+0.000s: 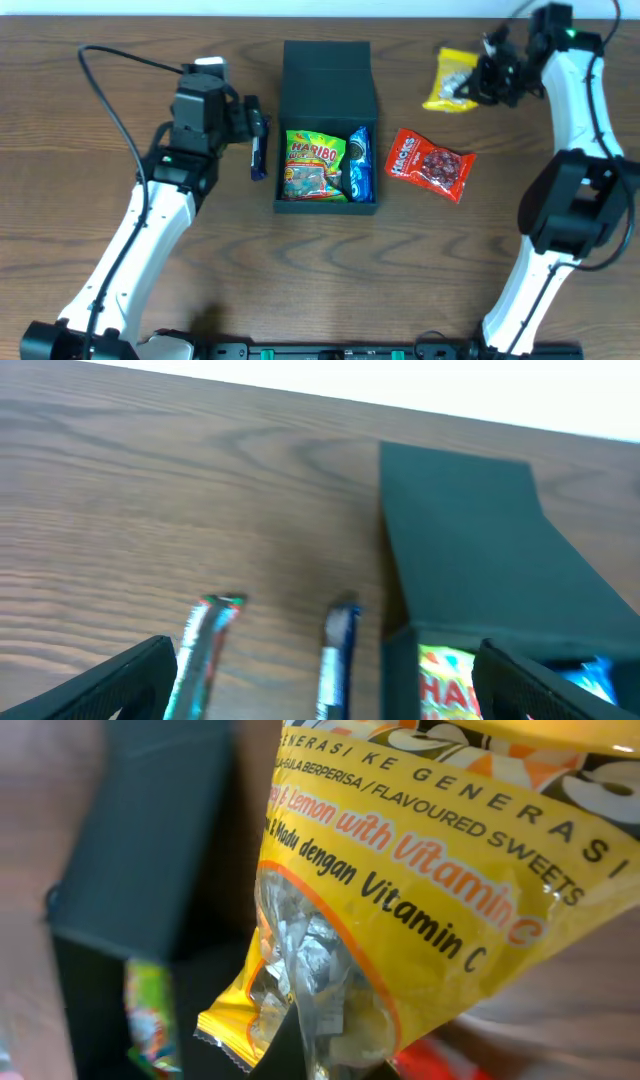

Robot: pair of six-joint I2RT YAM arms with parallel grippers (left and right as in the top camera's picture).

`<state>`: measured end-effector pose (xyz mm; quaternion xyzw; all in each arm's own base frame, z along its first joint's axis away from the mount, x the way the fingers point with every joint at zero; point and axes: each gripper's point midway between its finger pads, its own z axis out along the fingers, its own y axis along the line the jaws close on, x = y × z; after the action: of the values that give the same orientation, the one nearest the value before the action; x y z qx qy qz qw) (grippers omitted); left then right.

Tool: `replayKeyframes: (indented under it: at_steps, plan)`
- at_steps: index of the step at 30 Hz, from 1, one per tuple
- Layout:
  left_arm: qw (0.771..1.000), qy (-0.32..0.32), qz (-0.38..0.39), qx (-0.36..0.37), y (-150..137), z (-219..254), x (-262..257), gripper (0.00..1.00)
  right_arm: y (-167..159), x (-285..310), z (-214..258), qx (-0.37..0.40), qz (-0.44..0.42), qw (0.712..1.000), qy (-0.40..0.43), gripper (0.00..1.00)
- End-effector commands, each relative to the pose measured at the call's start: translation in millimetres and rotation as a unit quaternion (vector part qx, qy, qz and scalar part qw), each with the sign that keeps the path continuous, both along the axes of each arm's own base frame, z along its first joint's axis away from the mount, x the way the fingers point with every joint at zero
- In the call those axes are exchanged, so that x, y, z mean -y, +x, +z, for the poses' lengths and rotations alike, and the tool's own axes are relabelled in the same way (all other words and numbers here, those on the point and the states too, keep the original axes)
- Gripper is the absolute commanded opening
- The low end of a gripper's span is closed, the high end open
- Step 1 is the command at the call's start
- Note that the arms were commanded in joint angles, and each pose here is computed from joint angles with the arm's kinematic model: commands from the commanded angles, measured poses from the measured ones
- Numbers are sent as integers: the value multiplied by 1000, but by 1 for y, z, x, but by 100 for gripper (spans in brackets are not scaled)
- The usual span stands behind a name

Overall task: Pack container
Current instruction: 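Grasp the yellow Hacks bag with the right gripper and lift, then lower the yellow Hacks bag into the box and release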

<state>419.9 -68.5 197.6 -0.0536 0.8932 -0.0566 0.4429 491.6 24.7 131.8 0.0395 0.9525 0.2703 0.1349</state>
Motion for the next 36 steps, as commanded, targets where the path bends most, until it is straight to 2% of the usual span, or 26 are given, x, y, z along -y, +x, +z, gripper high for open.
replayKeyframes:
  at_steps: [1,5,8,18,28,29,30,31,32,33,36]
  plan:
    - [999,11,35,13,8,10,-29,95,-7,-61,53,57,66,996,15,1]
    - [998,12,67,12,9,10,-57,96,-32,-127,52,22,112,993,32,2]
    - [996,12,88,14,9,12,-75,95,-64,-180,48,-5,172,985,27,2]
    - [995,11,100,17,9,13,-86,95,-131,-242,-7,-119,174,977,-33,2]
    - [997,-2,81,15,9,12,-78,96,-141,-273,-50,-120,162,979,-21,2]
    - [997,-2,82,15,9,12,-78,95,-144,-275,-53,-121,164,979,-22,8]
    - [997,-2,82,15,9,12,-78,95,-147,-275,-56,-124,167,978,-24,44]
    - [997,-2,82,15,9,12,-78,95,-149,-276,-57,-127,169,977,-25,73]
    - [997,-1,82,15,9,12,-78,96,-152,-278,-57,-127,177,976,-22,93]
    - [997,-1,82,15,9,13,-78,95,-154,-280,-55,-123,190,974,-16,99]
    - [997,-2,82,15,9,12,-78,95,-155,-284,-37,-114,213,970,7,99]
